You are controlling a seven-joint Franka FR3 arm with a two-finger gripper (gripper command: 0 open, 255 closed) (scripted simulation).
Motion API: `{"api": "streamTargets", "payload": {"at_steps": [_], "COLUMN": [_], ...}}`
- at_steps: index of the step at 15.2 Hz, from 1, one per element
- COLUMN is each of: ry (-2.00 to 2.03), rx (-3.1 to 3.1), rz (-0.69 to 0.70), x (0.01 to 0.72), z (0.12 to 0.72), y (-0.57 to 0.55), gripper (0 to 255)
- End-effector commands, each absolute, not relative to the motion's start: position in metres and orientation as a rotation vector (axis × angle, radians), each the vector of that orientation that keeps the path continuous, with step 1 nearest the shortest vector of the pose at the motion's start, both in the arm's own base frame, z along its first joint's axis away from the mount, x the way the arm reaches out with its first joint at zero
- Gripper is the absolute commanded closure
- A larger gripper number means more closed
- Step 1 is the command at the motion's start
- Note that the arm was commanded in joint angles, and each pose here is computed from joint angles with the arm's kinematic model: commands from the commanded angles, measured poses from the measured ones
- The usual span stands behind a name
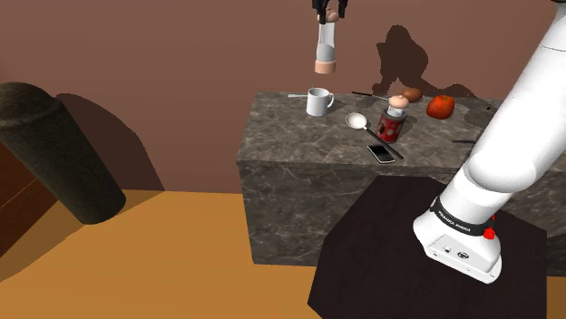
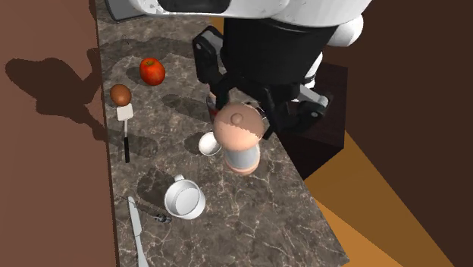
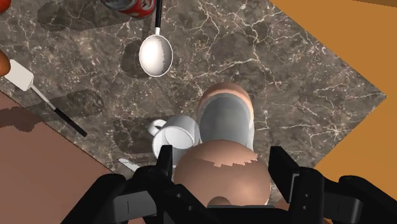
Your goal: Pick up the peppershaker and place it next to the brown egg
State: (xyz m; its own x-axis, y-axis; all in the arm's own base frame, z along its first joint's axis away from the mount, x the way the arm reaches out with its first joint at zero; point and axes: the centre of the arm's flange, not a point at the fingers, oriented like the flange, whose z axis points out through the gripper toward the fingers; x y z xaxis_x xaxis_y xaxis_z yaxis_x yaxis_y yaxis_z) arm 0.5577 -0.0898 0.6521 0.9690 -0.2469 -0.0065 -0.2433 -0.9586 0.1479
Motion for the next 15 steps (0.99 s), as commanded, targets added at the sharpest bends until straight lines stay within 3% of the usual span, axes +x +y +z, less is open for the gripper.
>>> {"api": "streamTargets", "payload": {"at_steps": [1,15], "ry": [-0.372,-0.372], "rx": [2.972,2.972], "rz": [-0.038,-0.038], "x": [0.550,0.464], "z": [0.656,0.657], "y": [-0.100,-0.264], "gripper": [255,255]}}
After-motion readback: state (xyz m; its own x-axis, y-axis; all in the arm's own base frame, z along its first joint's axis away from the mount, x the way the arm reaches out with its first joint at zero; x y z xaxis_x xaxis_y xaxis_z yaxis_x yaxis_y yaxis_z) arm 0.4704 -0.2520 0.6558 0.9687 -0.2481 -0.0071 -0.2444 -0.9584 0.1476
